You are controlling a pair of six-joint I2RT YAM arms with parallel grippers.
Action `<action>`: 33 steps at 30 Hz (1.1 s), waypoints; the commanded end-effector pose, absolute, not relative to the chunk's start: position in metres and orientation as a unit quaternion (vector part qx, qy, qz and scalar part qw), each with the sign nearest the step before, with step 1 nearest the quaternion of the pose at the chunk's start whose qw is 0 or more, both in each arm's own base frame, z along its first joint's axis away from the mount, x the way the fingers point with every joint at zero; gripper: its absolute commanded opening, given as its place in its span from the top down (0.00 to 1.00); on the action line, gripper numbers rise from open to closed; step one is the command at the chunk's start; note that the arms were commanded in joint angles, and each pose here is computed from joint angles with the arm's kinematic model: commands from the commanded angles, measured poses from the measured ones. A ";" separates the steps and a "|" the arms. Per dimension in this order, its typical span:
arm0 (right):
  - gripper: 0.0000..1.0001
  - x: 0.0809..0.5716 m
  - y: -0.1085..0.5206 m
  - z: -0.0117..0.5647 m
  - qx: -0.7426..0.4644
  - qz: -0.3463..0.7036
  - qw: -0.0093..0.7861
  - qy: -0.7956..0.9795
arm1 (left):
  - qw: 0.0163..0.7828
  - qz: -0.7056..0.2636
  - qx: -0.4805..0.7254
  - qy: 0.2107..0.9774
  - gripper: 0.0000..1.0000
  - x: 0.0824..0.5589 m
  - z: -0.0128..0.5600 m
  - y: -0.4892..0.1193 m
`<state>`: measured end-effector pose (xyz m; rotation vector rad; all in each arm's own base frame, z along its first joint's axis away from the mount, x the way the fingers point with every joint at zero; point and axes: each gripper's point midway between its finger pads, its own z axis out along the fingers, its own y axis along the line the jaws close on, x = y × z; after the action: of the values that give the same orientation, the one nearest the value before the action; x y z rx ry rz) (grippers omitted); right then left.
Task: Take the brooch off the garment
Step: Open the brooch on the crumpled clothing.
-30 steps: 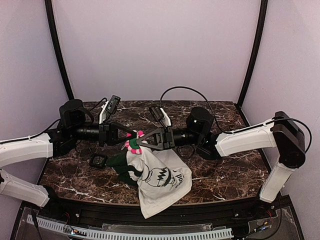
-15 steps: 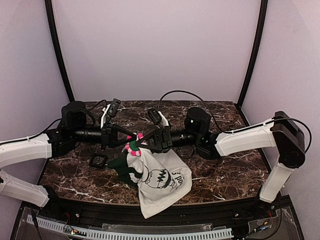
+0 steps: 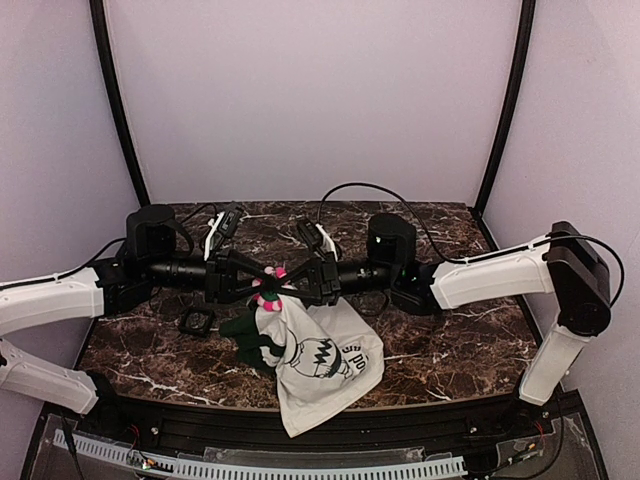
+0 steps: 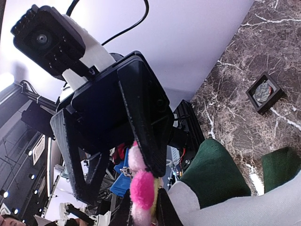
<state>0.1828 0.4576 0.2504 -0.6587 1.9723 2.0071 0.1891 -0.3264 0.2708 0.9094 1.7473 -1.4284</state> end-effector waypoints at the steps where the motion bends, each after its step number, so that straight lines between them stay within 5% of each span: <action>1: 1.00 0.209 0.452 0.231 -0.209 0.633 0.159 0.729 | 0.380 -0.578 0.376 0.616 0.39 0.176 0.320 -0.324; 7: 1.00 0.206 0.448 0.239 -0.229 0.624 0.170 0.728 | 0.400 -0.557 0.360 0.633 0.24 0.192 0.323 -0.316; 15: 1.00 0.200 0.448 0.250 -0.246 0.635 0.174 0.711 | 0.408 -0.496 0.337 0.688 0.16 0.217 0.303 -0.305; 22: 1.00 0.192 0.447 0.259 -0.263 0.647 0.175 0.694 | 0.372 -0.484 0.337 0.717 0.36 0.224 0.280 -0.311; 33: 1.00 0.185 0.450 0.266 -0.278 0.654 0.177 0.681 | 0.327 -0.479 0.331 0.744 0.52 0.231 0.254 -0.319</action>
<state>0.1919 0.4500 0.2338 -0.7278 2.0655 1.8166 0.2273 -0.3194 0.2504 0.8621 1.9364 -1.2653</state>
